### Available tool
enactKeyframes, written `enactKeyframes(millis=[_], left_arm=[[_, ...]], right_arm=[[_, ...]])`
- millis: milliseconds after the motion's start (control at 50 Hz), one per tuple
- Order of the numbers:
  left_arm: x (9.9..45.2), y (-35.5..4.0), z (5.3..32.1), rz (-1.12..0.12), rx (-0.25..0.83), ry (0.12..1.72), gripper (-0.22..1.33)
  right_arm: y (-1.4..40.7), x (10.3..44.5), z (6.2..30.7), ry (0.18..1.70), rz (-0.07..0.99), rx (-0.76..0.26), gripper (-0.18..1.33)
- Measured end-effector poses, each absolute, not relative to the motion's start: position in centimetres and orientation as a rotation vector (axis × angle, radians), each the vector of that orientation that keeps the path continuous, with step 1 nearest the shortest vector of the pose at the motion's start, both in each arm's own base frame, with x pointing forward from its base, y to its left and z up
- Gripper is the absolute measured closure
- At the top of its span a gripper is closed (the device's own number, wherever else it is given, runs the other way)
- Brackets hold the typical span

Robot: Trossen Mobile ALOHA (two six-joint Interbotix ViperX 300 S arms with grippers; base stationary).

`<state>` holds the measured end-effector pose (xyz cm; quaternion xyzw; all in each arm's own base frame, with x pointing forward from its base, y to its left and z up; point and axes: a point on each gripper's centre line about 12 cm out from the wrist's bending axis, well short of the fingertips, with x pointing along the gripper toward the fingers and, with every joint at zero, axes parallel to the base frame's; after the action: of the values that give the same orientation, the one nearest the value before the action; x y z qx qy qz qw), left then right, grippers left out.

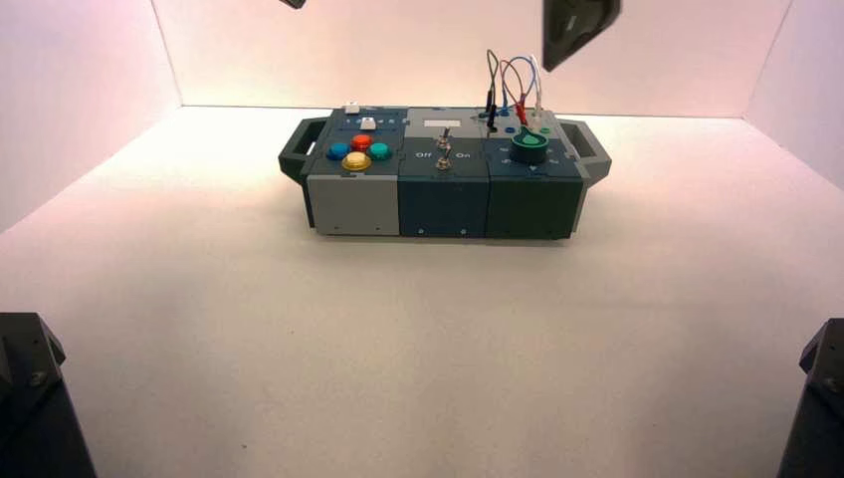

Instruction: Turn the knob to position 1.

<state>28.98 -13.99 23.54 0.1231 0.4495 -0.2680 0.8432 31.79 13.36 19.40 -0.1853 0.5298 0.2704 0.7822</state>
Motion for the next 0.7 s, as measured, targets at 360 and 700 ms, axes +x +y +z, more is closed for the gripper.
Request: enactKeyframes(millis=[360, 700], left_arm=[[30.3, -11.9, 23.3, -0.453, 0.172, 0.864, 1.27], [30.3, -7.7, 24.2, -0.267, 0.049, 0.597, 1.27]], right_arm=[[6.5, 27.7, 21.3, 0.944, 0.348, -0.222, 1.29], [3.6, 25.3, 25.1, 0.543, 0.199, -0.171, 1.29]])
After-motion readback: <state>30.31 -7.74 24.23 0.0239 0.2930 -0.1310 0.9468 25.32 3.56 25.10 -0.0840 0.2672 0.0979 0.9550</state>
